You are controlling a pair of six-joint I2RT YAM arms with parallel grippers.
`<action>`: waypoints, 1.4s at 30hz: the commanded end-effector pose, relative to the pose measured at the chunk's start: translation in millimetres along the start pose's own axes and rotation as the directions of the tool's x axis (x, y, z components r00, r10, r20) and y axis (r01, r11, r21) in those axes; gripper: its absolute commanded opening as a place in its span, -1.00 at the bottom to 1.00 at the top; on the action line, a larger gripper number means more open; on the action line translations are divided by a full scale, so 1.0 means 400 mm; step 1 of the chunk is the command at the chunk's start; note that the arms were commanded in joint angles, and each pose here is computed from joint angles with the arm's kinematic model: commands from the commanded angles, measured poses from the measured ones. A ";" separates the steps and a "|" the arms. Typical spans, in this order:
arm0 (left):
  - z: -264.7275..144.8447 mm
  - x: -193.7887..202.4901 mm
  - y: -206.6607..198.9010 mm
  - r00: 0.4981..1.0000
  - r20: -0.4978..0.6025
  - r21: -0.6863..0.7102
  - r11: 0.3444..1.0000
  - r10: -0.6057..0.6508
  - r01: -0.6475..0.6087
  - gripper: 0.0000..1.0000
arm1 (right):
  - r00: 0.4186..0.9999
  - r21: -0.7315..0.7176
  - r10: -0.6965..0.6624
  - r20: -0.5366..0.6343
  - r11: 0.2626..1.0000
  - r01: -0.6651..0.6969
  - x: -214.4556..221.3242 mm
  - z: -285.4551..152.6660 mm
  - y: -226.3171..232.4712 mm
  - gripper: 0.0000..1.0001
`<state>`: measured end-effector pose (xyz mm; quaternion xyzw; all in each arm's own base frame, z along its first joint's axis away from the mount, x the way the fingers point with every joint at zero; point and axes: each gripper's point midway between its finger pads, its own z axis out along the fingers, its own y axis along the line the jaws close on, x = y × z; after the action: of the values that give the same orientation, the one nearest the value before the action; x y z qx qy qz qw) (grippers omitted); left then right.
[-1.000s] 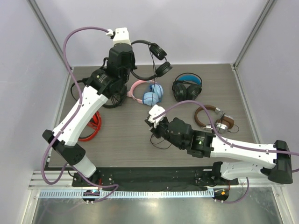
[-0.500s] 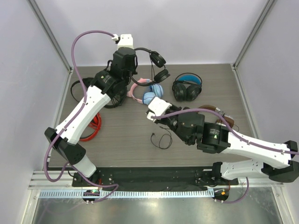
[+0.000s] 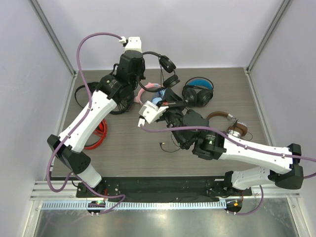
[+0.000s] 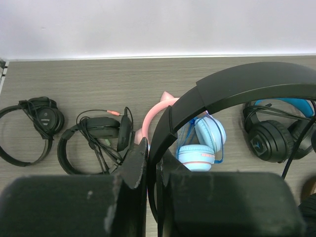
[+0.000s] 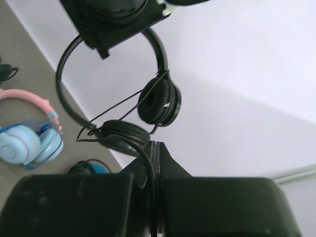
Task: Wrap the headphones
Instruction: Wrap the headphone cable with the right arm
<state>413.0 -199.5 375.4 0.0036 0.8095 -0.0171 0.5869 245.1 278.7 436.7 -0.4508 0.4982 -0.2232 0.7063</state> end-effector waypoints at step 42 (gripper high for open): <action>-0.105 -0.044 -0.066 0.998 0.039 0.281 0.959 -0.042 0.029 -0.99 | 0.894 0.147 0.426 0.140 0.884 -0.444 0.142 0.418 -0.262 -0.88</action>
<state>385.7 -223.5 373.1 0.0759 0.8133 -0.1049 0.5673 434.4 253.9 489.1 -0.3003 0.5419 -0.1134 0.7767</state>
